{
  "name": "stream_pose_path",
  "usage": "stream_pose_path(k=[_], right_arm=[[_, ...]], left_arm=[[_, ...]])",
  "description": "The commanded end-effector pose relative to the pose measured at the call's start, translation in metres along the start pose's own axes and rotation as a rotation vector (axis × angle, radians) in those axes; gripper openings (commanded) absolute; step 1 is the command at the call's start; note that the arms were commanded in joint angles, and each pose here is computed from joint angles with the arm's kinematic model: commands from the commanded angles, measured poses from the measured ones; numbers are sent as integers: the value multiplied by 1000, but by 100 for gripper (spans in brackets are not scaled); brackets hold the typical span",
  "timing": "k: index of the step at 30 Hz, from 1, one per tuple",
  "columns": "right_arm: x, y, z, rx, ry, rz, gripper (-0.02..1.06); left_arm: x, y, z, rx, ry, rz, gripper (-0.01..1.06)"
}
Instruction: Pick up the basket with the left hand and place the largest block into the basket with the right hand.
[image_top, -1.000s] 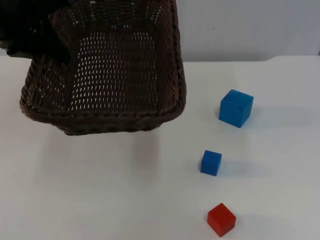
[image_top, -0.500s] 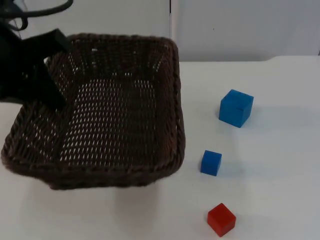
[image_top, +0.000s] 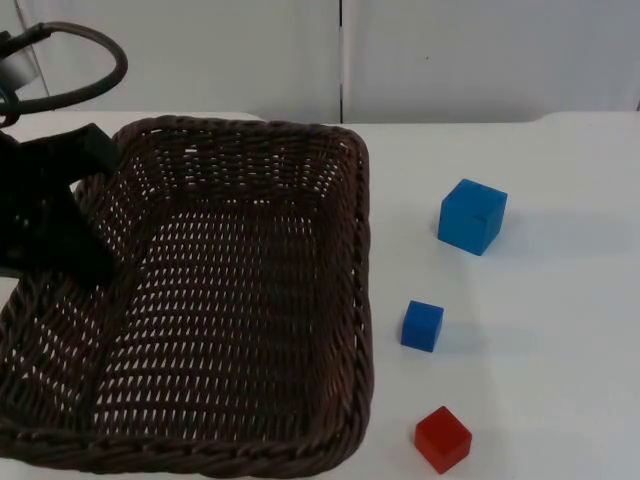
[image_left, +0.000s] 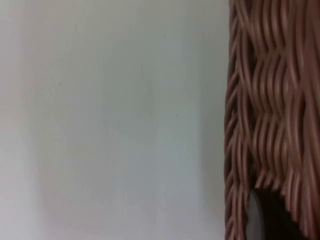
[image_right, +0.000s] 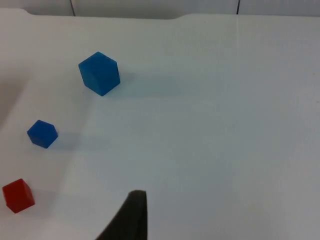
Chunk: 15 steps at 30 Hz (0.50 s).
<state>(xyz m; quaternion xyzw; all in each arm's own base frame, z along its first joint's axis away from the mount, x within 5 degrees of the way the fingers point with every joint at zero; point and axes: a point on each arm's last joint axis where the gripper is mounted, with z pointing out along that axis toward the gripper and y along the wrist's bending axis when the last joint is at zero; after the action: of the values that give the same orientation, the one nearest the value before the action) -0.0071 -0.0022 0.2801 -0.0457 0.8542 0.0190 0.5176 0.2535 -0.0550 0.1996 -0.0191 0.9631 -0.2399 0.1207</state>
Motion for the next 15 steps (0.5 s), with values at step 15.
stream_pose_path(k=[15], right_arm=[[0,0,0,4,-11,18,105]], left_arm=[[-1,-3,-3,17,-35,1,0]])
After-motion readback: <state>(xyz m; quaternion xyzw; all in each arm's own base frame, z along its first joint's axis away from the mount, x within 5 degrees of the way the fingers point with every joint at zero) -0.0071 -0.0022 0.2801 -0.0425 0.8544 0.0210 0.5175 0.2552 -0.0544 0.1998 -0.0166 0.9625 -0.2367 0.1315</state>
